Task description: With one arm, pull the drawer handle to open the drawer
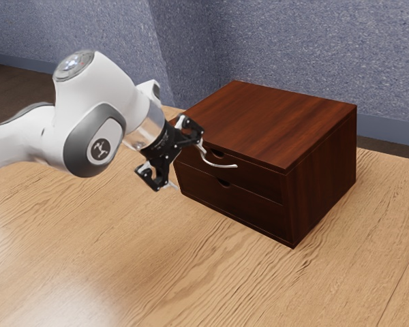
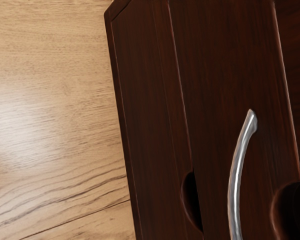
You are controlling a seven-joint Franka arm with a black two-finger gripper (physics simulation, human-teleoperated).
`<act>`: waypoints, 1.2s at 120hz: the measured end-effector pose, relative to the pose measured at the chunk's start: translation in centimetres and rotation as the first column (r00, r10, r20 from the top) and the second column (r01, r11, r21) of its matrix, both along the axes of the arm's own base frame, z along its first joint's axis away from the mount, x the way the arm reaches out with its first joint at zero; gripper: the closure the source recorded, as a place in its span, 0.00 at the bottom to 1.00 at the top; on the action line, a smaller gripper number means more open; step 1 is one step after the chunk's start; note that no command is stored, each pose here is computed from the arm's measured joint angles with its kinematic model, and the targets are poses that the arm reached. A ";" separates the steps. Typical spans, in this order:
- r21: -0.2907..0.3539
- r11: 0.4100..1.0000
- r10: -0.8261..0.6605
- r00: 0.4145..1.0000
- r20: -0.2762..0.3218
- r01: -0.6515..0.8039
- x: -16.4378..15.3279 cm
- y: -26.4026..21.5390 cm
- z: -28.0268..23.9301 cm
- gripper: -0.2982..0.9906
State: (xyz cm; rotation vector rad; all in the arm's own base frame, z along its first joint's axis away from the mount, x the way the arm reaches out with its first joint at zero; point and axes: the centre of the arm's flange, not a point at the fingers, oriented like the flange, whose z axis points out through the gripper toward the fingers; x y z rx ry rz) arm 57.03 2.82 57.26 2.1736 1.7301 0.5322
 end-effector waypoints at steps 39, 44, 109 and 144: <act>-0.046 0.998 0.053 0.998 0.036 -0.051 -0.3 -1.4 -1.9 0.23; -0.051 0.997 0.062 0.997 0.036 -0.060 -0.4 -1.3 -2.2 0.23; -0.089 0.987 0.138 0.987 0.081 -0.131 0.6 -0.9 -3.7 0.23; -0.100 0.982 0.169 0.981 0.091 -0.160 1.0 -0.2 -4.0 0.23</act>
